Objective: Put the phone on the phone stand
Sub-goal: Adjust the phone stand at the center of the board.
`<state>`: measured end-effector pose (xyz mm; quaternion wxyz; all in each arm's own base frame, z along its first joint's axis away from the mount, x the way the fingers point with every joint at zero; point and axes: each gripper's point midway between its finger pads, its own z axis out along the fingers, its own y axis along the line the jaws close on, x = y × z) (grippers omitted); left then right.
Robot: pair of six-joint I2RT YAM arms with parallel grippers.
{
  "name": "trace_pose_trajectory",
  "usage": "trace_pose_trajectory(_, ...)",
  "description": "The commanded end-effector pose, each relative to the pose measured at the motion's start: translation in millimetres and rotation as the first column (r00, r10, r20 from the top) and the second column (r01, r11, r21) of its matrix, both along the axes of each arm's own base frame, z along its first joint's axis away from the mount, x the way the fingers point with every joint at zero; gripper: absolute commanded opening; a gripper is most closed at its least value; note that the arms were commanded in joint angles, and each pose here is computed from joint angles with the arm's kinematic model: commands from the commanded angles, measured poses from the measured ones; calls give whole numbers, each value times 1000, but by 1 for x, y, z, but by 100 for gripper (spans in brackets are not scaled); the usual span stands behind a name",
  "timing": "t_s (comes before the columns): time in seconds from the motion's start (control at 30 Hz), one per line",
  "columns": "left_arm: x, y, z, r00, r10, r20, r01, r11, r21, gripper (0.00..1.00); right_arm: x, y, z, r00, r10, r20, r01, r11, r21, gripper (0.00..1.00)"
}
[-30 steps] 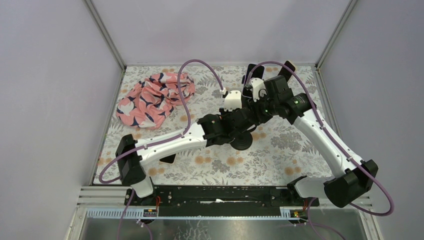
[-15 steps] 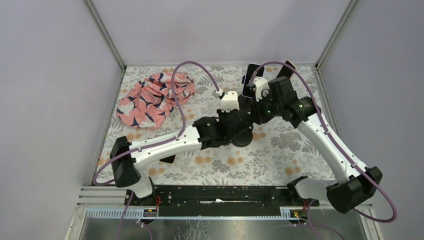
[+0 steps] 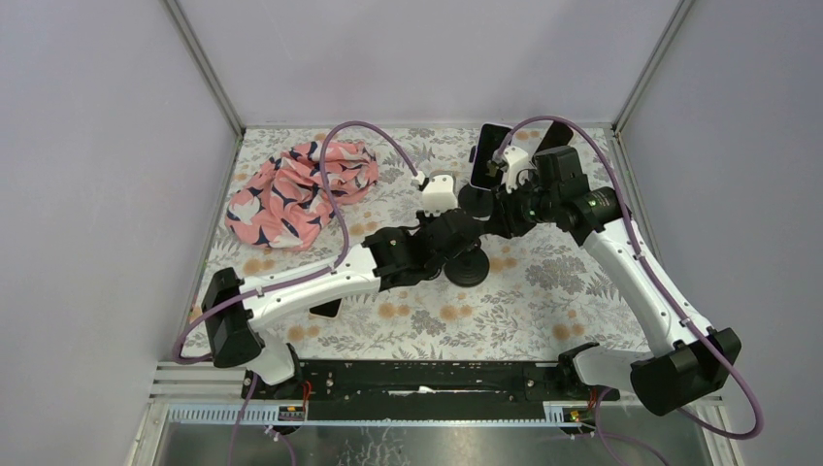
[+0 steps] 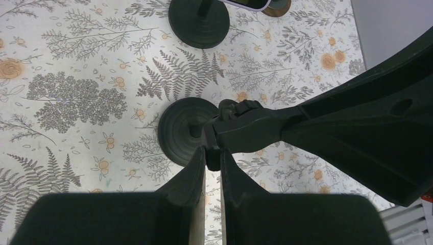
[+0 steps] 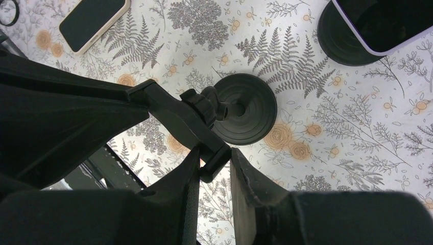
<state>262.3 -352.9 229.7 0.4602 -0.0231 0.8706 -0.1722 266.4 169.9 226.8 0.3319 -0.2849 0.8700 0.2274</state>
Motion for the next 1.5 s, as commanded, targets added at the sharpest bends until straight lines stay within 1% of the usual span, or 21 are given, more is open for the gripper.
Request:
trace_pose_trajectory(0.0, 13, 81, 15, 988, 138, 75, -149, 974, 169, 0, 12, -83, -24, 987, -156, 48, 163, 945, -284, 0)
trace_pose_trajectory(0.67, 16, 97, 13, 989, 134, 65, -146, 964, 221, 0, 14, -115, -34, 984, -167, 61, 177, 918, -354, 0)
trace_pose_trajectory(1.27, 16, 118, 9, 987, 156, 50, -163, 958, 237, 0, 14, -144, -38, 978, -199, 68, 210, 898, -387, 0)
trace_pose_trajectory(1.47, 17, 122, 8, 986, 161, 48, -168, 955, 243, 0, 17, -157, -39, 973, -215, 84, 231, 882, -411, 0)
